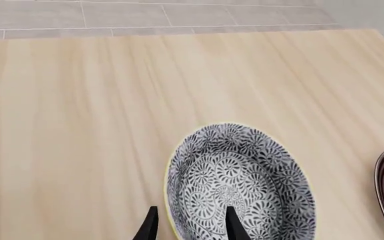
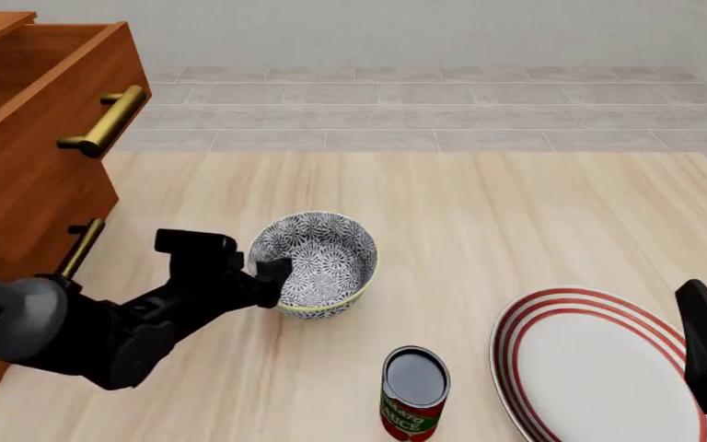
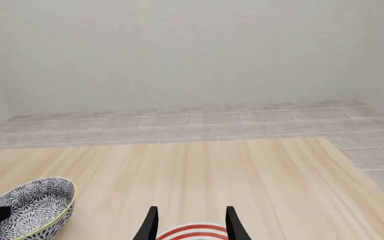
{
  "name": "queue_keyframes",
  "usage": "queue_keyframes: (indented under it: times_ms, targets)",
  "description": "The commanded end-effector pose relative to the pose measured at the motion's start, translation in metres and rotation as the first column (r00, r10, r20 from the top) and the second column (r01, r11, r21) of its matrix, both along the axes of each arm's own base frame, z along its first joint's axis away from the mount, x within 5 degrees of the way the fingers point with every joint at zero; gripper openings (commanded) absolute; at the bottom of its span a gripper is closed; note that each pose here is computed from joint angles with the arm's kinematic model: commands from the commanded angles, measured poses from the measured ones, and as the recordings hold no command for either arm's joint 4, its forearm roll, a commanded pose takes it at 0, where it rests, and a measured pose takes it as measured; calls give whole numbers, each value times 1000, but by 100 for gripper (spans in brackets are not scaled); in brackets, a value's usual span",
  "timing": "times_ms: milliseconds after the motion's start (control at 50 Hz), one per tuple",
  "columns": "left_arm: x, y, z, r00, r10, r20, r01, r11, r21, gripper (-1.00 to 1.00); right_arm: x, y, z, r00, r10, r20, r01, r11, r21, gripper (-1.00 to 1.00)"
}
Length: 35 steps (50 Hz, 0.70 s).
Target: Put the bowl on top of the cabinet.
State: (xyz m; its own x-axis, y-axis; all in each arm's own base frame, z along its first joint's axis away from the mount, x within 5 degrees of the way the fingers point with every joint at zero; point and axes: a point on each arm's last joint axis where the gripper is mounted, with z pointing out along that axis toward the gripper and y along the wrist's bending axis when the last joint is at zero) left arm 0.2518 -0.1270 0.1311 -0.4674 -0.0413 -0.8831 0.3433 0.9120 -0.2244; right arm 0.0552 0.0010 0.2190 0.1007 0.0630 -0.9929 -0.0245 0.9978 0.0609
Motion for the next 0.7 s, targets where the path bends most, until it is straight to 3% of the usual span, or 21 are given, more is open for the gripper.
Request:
queue_keyframes:
  times_ms: [20, 500, 520, 700]
  targets:
    - [0, 0, -16, 999, -3, -41, 4, 1000, 23, 100, 0, 0, 0, 1000, 0, 0, 0, 1000, 0, 100]
    - [1, 0, -16, 999, -1, -44, 2, 1000, 21, 100, 0, 0, 0, 1000, 1, -1, -1, 1000, 2, 100]
    - [1, 0, -16, 999, -1, -43, 2, 1000, 22, -100, 0, 0, 0, 1000, 1, -1, -1, 1000, 2, 100]
    - [1, 1, -12, 999, -1, -35, 2, 1000, 26, -100, 0, 0, 0, 1000, 1, 0, -1, 1000, 2, 100]
